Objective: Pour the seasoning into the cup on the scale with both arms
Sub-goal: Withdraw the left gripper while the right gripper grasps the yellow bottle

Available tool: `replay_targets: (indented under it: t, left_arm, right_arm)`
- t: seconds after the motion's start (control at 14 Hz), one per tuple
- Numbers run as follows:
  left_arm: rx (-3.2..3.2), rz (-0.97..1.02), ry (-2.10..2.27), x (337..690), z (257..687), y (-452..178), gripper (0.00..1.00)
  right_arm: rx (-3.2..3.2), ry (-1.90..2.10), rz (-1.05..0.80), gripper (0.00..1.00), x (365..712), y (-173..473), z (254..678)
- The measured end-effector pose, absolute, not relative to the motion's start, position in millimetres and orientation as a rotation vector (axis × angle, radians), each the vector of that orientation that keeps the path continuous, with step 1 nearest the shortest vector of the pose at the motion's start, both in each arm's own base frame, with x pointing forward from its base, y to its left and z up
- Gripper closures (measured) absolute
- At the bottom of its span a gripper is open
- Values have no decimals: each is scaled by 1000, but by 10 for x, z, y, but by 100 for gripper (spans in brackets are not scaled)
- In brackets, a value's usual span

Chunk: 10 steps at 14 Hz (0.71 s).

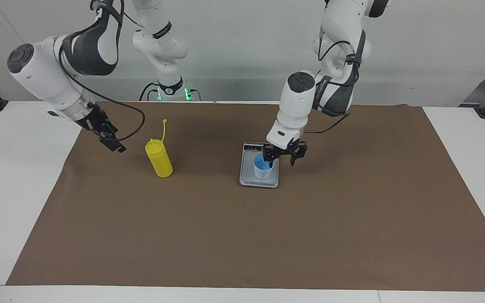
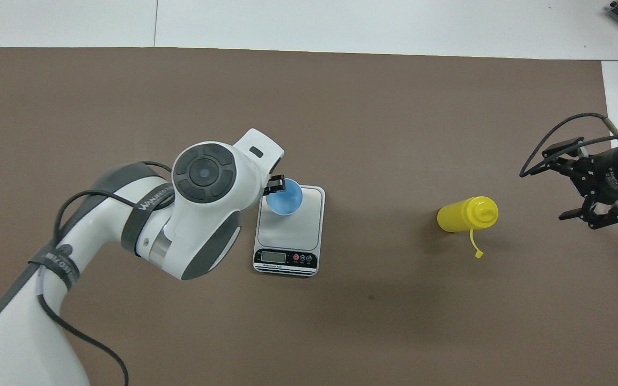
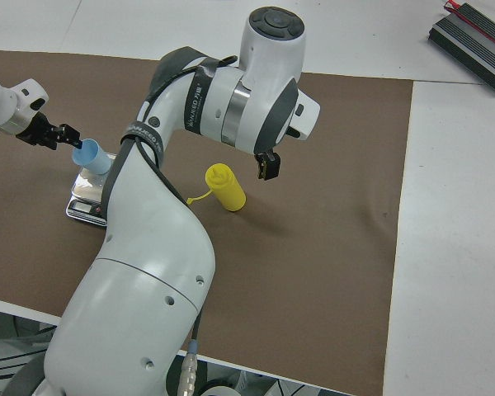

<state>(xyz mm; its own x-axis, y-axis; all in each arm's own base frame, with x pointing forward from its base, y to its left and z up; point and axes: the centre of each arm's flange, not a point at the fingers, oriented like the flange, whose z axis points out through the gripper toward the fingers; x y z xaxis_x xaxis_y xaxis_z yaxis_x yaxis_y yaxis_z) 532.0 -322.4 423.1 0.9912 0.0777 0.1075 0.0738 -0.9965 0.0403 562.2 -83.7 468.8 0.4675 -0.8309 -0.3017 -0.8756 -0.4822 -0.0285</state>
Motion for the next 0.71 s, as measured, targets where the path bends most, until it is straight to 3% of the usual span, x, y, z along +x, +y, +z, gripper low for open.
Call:
replay_targets:
  t: [0.07, 0.43, 0.71]
  left_arm:
    - [3112, 167, 103, 5365, 4367, -3034, 0]
    - [3167, 121, -37, 5499, 4799, -2180, 0]
    - [3188, 70, -259, 5502, 5093, -1563, 0]
  right_arm:
    - [-2496, 1507, 417, 0, 5623, -876, 4488]
    - [-2254, 1603, 570, 0, 5591, -922, 3520]
    - [-2108, 1660, 686, 0, 5421, -779, 3185]
